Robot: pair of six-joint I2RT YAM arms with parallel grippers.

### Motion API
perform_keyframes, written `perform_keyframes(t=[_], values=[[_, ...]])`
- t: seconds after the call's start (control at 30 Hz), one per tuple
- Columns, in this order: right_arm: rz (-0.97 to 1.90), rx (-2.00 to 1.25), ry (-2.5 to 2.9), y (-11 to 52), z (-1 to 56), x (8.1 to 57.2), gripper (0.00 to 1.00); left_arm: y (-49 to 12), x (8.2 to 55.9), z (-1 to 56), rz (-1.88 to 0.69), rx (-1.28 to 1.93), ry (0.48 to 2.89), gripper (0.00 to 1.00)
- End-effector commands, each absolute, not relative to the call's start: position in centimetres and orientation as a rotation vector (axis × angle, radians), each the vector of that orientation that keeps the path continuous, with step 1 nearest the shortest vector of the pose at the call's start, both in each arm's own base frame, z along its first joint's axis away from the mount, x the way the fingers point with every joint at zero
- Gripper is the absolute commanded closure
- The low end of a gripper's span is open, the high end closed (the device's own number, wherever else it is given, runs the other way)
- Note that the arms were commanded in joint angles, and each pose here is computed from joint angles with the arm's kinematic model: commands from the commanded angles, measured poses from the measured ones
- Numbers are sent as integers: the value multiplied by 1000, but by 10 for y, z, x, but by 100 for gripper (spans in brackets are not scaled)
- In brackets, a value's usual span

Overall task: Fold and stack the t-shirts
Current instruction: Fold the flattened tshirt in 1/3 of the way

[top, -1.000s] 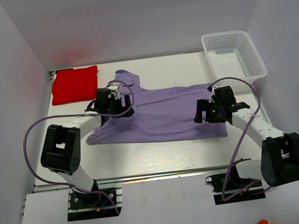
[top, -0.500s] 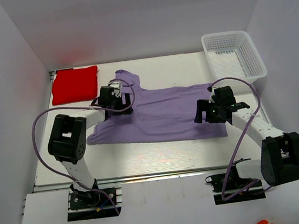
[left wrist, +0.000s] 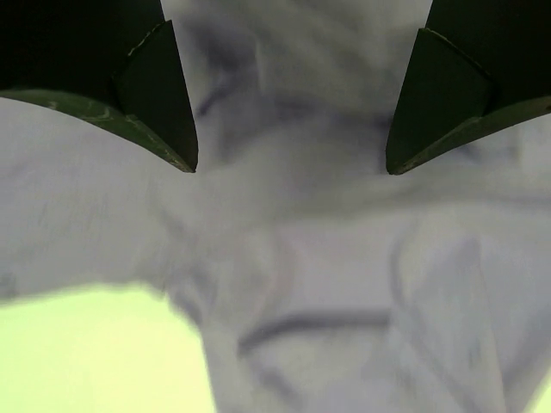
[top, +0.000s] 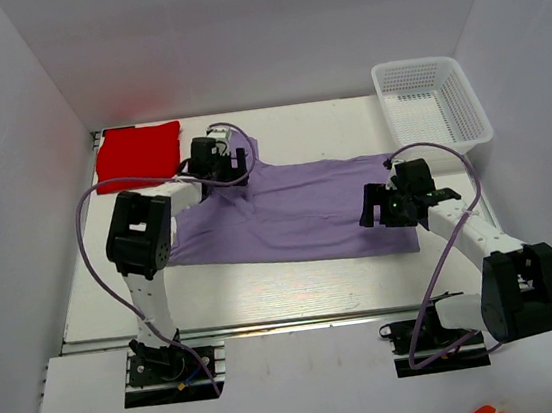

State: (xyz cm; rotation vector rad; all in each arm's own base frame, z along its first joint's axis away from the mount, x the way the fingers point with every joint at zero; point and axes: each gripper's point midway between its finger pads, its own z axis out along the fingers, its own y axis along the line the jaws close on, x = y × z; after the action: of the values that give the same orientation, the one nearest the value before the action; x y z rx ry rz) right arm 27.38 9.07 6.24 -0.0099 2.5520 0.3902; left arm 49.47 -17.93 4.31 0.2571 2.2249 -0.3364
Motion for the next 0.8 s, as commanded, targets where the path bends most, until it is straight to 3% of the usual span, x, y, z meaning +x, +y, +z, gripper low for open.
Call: perform_keyframes(t=[0.0,0.23,0.43,0.57,0.77], values=[[378,-30,2502,91,78,288,10,-189,521,51,-346,305,2184,0],[389,-36,2461,92,89,289,10,-201,528,86,-409,344,2105,0],[426,-55,2426,97,96,287,10,-207,519,160,-406,368,1968,0],[438,-57,2414,98,98,284,10,-204,501,150,-385,399,2064,0],[482,-84,2401,104,98,284,10,-197,432,126,-497,368,2159,0]])
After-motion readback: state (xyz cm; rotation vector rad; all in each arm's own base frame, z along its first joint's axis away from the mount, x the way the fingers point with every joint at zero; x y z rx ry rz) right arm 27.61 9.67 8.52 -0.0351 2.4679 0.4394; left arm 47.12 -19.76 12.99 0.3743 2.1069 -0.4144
